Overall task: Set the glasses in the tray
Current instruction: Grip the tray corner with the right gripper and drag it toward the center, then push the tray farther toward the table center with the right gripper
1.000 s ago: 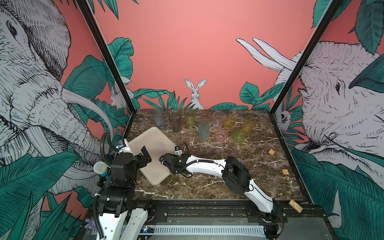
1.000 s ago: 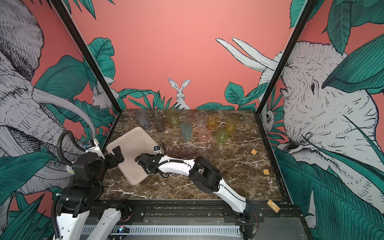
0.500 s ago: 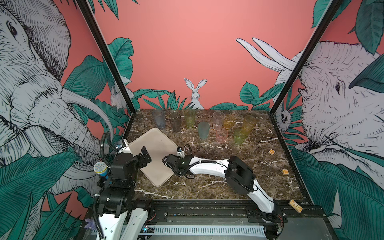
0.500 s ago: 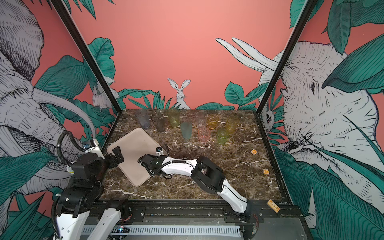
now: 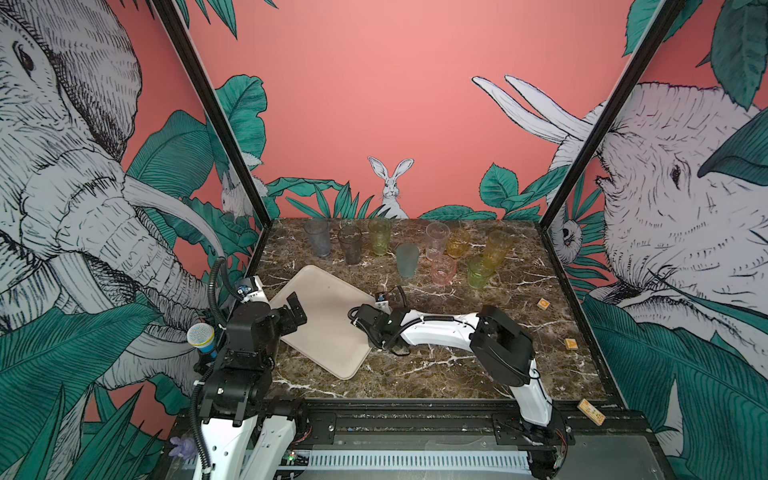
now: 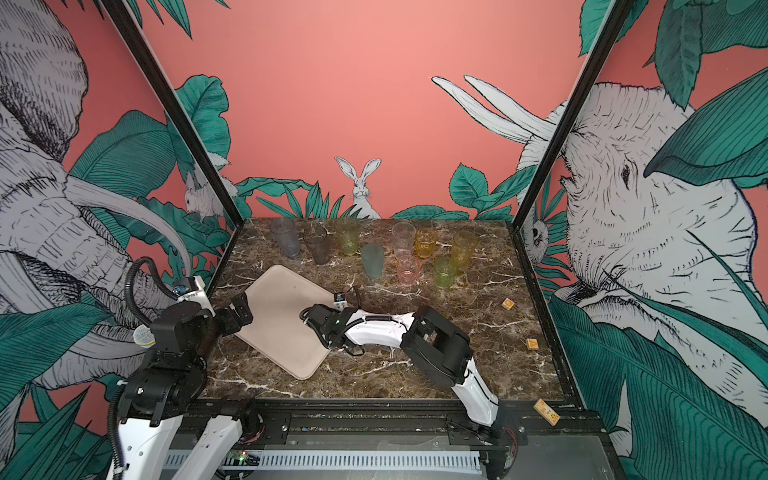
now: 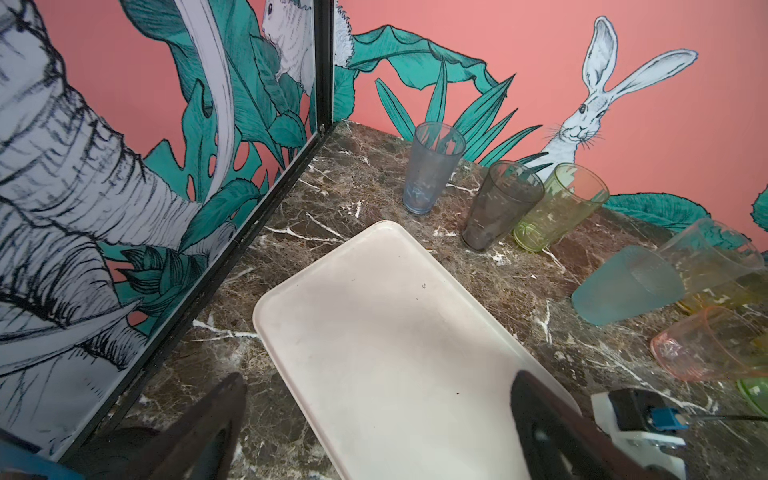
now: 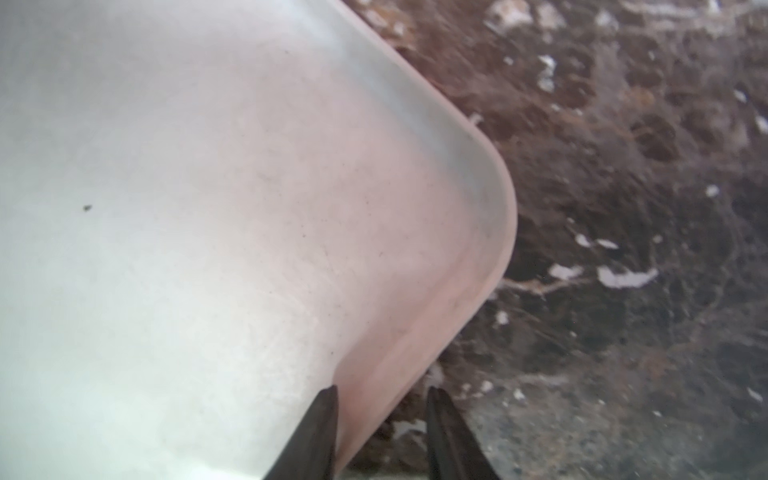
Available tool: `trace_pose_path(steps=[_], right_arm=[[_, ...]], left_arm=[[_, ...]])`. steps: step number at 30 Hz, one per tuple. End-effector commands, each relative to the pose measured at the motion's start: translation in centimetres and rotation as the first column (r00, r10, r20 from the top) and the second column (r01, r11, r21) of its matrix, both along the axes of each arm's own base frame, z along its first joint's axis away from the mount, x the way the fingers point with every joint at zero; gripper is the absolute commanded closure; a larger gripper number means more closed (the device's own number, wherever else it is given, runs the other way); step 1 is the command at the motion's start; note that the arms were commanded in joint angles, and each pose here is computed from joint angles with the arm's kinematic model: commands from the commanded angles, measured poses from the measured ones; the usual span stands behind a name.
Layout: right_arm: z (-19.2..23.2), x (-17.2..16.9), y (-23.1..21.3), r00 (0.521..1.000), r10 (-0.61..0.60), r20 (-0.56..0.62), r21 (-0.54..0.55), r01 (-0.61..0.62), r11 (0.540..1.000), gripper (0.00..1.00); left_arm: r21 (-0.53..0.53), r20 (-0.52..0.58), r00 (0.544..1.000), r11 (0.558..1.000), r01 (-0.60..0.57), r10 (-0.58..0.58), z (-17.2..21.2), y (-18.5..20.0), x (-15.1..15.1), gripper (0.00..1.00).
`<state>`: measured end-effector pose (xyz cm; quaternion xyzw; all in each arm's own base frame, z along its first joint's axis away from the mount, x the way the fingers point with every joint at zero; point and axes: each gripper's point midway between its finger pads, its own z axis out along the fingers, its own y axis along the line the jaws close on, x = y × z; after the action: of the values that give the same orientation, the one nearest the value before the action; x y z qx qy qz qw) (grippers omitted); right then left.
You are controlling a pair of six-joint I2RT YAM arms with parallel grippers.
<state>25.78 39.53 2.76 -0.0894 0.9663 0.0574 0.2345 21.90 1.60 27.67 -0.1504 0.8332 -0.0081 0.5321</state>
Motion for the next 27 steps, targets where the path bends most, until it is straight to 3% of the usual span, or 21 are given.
trace_pose_path(steps=[1, 5, 8, 27], right_arm=[[-1.7, -0.4, -3.9, 0.998, -0.017, -0.06, -0.103, 0.01, 0.995, 0.69], [-2.0, -0.4, -5.6, 0.997, -0.019, -0.069, -0.119, 0.011, 0.993, 0.73], [-2.4, -0.4, -7.0, 0.997, -0.018, -0.078, -0.136, 0.008, 0.991, 0.81], [-3.2, 0.4, -17.7, 0.989, -0.044, -0.141, -0.266, 0.005, 0.964, 0.96]], left_arm=[[-0.032, -0.017, 1.0, 0.999, 0.016, -0.016, -0.7, -0.6, 0.5, 0.0], [-0.044, -0.024, 0.999, 0.999, 0.025, -0.026, -1.0, -0.9, 0.9, 0.0], [-0.054, -0.027, 0.999, 0.998, 0.031, -0.032, -1.2, -1.1, 1.2, 0.0], [-0.084, -0.086, 0.989, 0.99, 0.114, -0.121, -3.2, -2.8, 2.3, 0.0]])
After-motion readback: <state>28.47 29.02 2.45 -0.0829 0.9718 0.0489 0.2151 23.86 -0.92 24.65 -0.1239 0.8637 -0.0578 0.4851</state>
